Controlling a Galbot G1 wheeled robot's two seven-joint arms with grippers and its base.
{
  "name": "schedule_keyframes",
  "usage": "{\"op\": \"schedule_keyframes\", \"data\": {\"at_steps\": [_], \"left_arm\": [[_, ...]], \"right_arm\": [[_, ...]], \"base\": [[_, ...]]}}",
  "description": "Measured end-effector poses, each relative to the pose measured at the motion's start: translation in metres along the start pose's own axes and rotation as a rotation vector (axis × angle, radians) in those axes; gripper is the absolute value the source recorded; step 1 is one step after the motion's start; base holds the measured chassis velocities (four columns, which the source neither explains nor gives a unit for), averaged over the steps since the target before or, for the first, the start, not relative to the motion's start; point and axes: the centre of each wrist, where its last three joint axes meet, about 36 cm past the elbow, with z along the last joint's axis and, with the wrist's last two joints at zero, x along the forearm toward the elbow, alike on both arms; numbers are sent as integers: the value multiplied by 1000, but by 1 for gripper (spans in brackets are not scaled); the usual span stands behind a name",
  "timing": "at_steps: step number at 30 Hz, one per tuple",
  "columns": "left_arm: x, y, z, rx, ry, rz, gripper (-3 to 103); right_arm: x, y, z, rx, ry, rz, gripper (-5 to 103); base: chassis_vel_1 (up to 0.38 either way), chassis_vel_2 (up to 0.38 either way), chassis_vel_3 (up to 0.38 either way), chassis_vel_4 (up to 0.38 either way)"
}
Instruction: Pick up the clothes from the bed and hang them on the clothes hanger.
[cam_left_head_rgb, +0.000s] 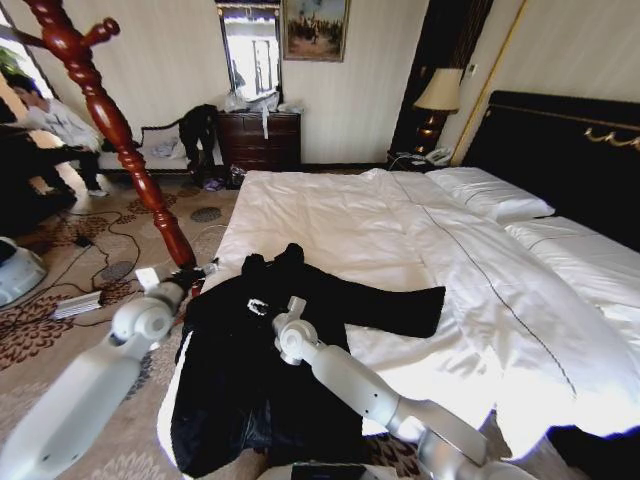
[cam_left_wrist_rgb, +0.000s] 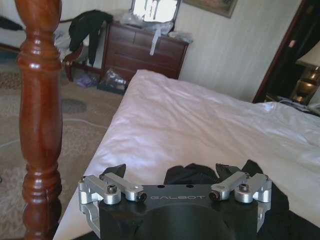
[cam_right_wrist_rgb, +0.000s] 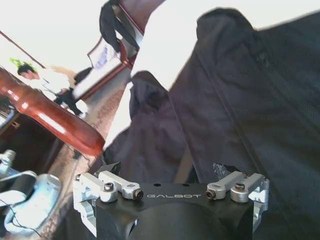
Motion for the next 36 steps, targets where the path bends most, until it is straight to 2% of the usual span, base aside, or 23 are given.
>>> {"op": "schedule_keyframes", "data": {"at_steps": [5, 7, 10, 11, 13, 15, 17, 18, 20, 22, 24, 26, 28, 32, 34, 36], "left_arm": [[-26, -7, 15, 1, 43, -10, 100], [-47, -16, 27, -13, 53, -10, 100], [-83, -37, 41, -6, 55, 10, 102], [-83, -37, 41, -6, 55, 10, 102], [-97, -51, 43, 3, 53, 25, 100], [-119, -72, 46, 4, 54, 39, 98], [-127, -80, 46, 5, 53, 42, 97], [-131, -84, 46, 7, 55, 44, 101], [-147, -99, 50, 12, 72, 41, 97], [-150, -102, 51, 12, 76, 37, 97], [-159, -107, 57, 13, 93, 23, 93], [-165, -109, 63, 15, 108, 12, 84], [-168, -109, 67, 13, 116, 5, 84], [-172, -110, 78, 10, 135, -7, 61], [-172, -110, 80, 12, 134, -10, 61], [-175, -110, 81, 25, 126, -16, 51]], "right_arm": [[23, -14, -26, -35, -84, -15, 100], [34, -25, -42, -56, -131, -7, 100], [44, -36, -56, -81, -184, 10, 100], [44, -36, -56, -81, -184, 10, 100], [47, -40, -59, -89, -199, 15, 100], [50, -42, -57, -94, -206, 18, 100], [51, -42, -56, -93, -207, 20, 100], [51, -43, -55, -93, -207, 21, 100], [51, -43, -54, -92, -209, 24, 100], [51, -43, -55, -93, -210, 25, 100], [51, -43, -56, -93, -213, 26, 100], [51, -43, -57, -93, -215, 27, 100], [51, -44, -57, -92, -216, 28, 100], [51, -47, -58, -86, -216, 34, 100], [51, -47, -57, -84, -215, 34, 100], [51, -48, -56, -81, -213, 38, 100]], "base": [[0, 0, 0, 0], [0, 0, 0, 0], [0, 0, 0, 0], [0, 0, 0, 0], [0, 0, 0, 0], [0, 0, 0, 0], [0, 0, 0, 0], [0, 0, 0, 0], [0, 0, 0, 0], [0, 0, 0, 0], [0, 0, 0, 0], [0, 0, 0, 0], [0, 0, 0, 0], [0, 0, 0, 0], [0, 0, 0, 0], [0, 0, 0, 0]]}}
